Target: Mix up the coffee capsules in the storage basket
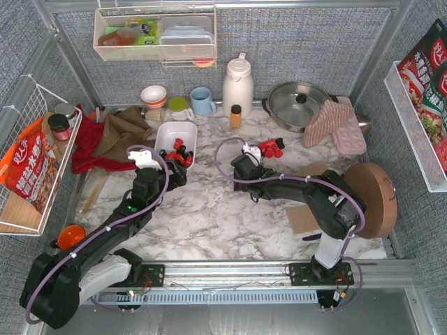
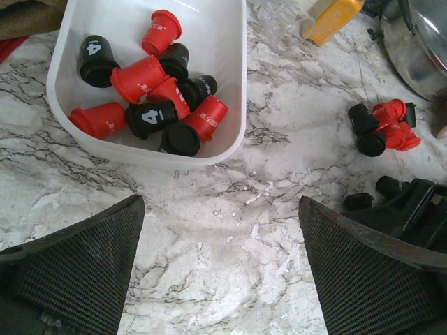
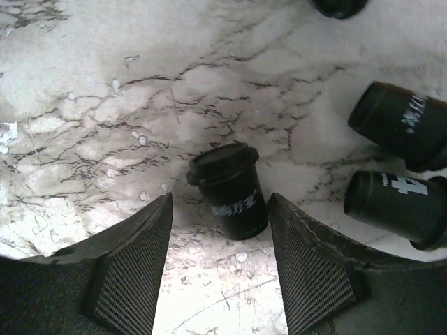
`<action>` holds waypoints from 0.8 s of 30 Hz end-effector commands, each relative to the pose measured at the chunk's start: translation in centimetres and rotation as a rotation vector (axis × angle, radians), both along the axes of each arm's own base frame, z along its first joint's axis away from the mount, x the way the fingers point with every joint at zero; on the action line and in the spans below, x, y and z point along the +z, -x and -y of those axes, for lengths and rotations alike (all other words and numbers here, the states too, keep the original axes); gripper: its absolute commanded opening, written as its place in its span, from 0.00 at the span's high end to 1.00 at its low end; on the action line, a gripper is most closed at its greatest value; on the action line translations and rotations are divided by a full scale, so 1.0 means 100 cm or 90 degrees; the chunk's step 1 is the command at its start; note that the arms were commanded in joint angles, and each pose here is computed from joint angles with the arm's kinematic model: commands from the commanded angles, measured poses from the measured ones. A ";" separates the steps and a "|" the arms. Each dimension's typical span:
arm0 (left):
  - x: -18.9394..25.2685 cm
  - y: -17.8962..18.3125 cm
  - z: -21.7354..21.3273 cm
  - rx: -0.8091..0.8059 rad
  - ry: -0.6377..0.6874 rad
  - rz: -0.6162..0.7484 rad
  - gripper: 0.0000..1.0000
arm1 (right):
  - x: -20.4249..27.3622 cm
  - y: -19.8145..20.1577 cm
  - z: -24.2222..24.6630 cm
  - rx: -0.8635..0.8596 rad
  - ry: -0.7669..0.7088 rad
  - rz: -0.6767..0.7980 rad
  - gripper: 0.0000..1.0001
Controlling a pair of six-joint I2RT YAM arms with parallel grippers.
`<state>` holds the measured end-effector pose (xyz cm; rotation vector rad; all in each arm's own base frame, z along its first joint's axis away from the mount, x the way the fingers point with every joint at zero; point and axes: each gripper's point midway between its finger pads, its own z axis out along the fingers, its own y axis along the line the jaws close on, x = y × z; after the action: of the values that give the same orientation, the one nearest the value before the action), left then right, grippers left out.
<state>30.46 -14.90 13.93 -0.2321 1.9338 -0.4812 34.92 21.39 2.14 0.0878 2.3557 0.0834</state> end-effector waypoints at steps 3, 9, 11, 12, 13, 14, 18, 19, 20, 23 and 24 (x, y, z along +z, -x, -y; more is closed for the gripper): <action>0.002 -0.002 -0.002 0.003 -0.007 0.014 0.01 | -0.002 -0.003 -0.005 0.099 0.055 0.000 0.39; 0.004 -0.003 0.000 0.000 -0.004 0.018 0.01 | -0.005 -0.006 -0.003 0.126 0.082 0.001 0.42; 0.005 -0.004 0.000 0.000 -0.002 0.019 0.01 | -0.007 -0.007 -0.005 0.141 0.084 -0.002 0.47; 0.005 -0.005 0.001 0.000 -0.003 0.018 0.01 | -0.008 -0.006 -0.006 0.150 0.083 -0.005 0.49; 0.005 -0.005 0.001 -0.001 -0.002 0.018 0.01 | -0.009 -0.006 -0.007 0.158 0.081 -0.007 0.51; 0.004 -0.005 0.001 -0.002 -0.003 0.017 0.01 | -0.009 -0.005 -0.008 0.165 0.078 -0.006 0.54; 0.003 -0.005 0.004 -0.007 0.003 0.013 0.01 | -0.008 -0.001 -0.013 0.188 0.065 -0.007 0.66; 0.004 -0.005 0.007 -0.015 0.007 0.012 0.01 | -0.007 0.000 -0.014 0.194 0.061 -0.005 0.68; 0.004 -0.004 0.010 -0.024 0.008 0.011 0.01 | -0.005 0.001 -0.015 0.199 0.056 0.000 0.71; 0.004 -0.002 0.024 -0.076 0.015 0.009 0.04 | 0.007 0.001 -0.021 0.238 0.043 0.032 0.76; 0.005 -0.001 0.031 -0.099 0.018 0.008 0.04 | 0.013 0.001 -0.024 0.259 0.038 0.051 0.77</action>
<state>30.57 -15.73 13.25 -0.1982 1.9594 -0.5041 34.93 22.59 2.05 -0.3083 2.3339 0.1256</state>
